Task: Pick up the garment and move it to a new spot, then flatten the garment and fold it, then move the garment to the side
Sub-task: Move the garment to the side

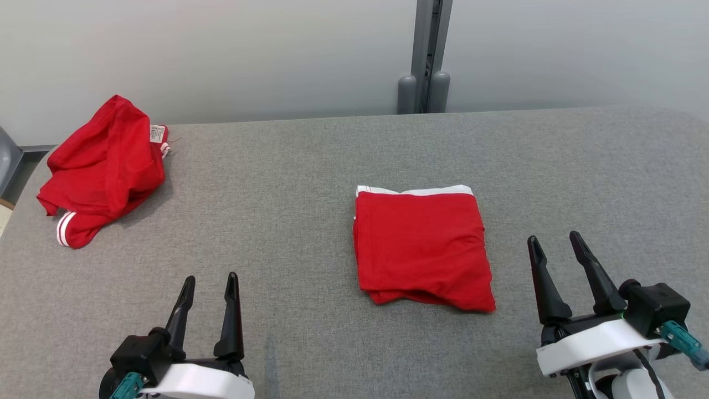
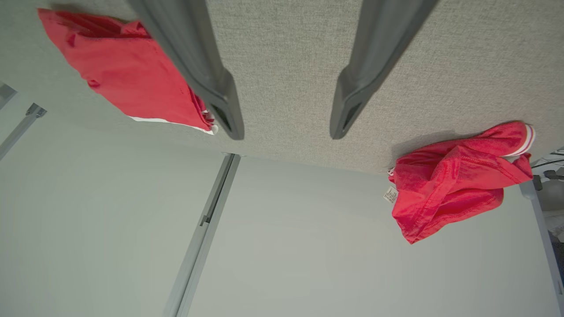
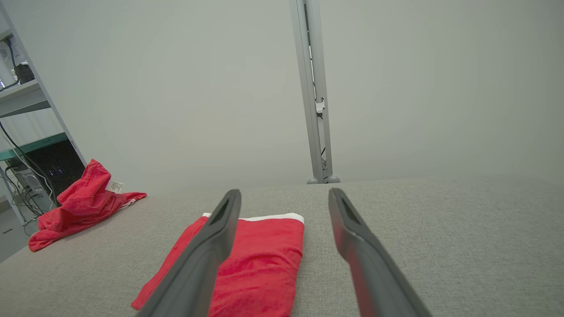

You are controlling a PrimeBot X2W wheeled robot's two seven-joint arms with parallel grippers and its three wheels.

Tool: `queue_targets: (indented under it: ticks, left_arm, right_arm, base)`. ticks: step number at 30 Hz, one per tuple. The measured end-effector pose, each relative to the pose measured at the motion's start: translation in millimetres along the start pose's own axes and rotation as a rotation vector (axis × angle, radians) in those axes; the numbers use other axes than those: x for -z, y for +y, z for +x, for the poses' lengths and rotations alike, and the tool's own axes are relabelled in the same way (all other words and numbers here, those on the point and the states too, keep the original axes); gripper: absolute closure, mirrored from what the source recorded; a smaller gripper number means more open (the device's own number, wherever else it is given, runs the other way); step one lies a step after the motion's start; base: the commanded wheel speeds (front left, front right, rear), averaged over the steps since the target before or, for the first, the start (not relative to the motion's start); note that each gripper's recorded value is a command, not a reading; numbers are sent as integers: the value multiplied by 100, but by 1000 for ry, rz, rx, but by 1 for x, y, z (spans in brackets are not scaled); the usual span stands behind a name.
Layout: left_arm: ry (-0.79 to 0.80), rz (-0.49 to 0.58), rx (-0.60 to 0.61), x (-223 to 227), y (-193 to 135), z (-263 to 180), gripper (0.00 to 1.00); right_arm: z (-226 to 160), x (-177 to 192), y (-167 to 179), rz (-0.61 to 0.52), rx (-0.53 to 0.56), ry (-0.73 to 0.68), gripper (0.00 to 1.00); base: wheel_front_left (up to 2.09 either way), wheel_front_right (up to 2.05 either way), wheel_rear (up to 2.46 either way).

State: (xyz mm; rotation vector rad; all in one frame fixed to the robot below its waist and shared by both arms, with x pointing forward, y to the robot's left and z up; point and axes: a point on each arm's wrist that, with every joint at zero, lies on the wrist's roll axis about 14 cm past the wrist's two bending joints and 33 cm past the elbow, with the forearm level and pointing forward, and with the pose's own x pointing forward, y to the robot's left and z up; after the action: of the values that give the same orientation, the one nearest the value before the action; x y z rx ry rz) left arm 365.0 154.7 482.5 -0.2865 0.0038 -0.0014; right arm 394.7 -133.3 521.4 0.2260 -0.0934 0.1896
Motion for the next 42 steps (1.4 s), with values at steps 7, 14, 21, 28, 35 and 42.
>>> queue_targets:
  ticks: [7,14,21,28,35,42]
  left_arm:
    - [-1,-1,5,0,-2,-1,0]
    - [1,-2,2,0,-1,-1,0]
    - [7,-5,-6,2,1,0,0]
    - [19,-20,-13,6,3,4,0]
    - [25,-22,-22,9,6,12,0]
    - [33,-25,-69,11,20,12,0]
  right_arm:
    - [0,3,-1,12,4,8,0]
    - [0,7,-2,18,8,20,0]
    - [3,18,-7,-9,18,74,0]
    - [24,43,-7,-11,7,225,0]
    - [49,67,-11,-65,-68,393,0]
    - [65,105,-5,-55,-151,665,0]
  base:
    - [0,0,0]
    - [0,0,0]
    - [0,0,0]
    - [0,0,0]
    - [0,0,0]
    - [0,0,0]
